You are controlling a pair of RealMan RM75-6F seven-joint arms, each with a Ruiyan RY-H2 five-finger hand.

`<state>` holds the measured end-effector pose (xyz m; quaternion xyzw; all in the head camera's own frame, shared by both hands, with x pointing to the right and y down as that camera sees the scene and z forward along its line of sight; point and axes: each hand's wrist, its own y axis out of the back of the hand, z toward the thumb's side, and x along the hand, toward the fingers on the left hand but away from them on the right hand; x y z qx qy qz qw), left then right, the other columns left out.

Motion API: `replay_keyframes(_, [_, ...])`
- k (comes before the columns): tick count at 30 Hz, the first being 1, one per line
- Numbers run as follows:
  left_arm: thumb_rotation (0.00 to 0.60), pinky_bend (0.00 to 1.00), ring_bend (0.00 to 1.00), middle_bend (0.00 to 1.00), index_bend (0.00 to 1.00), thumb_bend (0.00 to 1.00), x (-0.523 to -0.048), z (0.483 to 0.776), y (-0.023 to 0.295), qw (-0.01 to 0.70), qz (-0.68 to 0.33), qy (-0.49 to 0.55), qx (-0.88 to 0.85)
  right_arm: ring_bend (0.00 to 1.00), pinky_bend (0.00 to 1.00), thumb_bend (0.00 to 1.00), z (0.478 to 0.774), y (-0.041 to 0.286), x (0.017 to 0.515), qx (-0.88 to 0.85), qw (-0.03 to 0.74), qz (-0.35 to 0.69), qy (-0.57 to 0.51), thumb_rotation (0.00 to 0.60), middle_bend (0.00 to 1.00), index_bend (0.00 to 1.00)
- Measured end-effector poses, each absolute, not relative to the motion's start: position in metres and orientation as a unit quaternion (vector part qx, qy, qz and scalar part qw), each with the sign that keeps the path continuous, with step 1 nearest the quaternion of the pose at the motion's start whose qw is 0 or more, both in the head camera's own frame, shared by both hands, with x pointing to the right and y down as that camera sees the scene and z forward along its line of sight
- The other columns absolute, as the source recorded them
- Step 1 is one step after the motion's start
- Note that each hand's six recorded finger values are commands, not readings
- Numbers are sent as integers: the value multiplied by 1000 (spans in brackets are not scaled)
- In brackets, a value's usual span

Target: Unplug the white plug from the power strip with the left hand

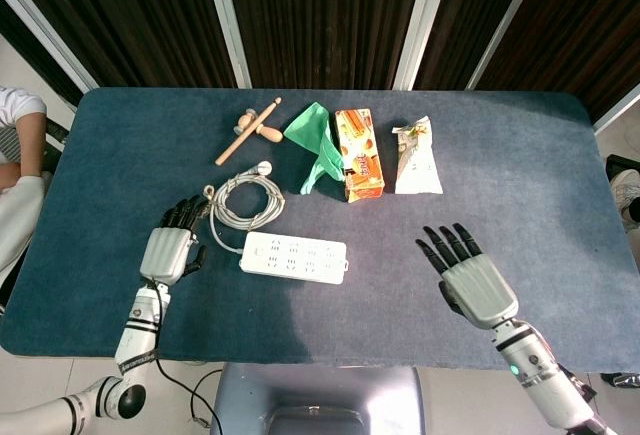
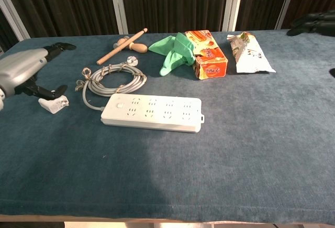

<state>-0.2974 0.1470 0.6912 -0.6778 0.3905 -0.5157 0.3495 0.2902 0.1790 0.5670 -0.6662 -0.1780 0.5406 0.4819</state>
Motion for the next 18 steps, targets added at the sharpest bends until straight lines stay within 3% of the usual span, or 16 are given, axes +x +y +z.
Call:
replay_keyframes(2, [600, 129, 6, 33, 0, 441, -305, 674, 151, 357, -502, 399, -680, 0, 53, 471, 556, 184, 311, -650, 474, 559, -198, 600, 0, 0])
replay_keyframes(5, [600, 89, 0, 24, 0, 455, -330, 650, 170, 362, -496, 393, -685, 0, 46, 451, 540, 192, 341, -632, 461, 576, -238, 600, 0, 0])
replay_keyframes(12, [600, 61, 0, 17, 0, 456, -418, 600, 259, 346, -559, 363, -660, 0, 17, 385, 524, 226, 427, -578, 436, 618, -306, 600, 0, 0])
replay_keyframes(18, [600, 56, 0, 15, 0, 455, -425, 582, 282, 351, -551, 352, -670, 0, 5, 369, 506, 252, 465, -558, 423, 616, -361, 600, 0, 0])
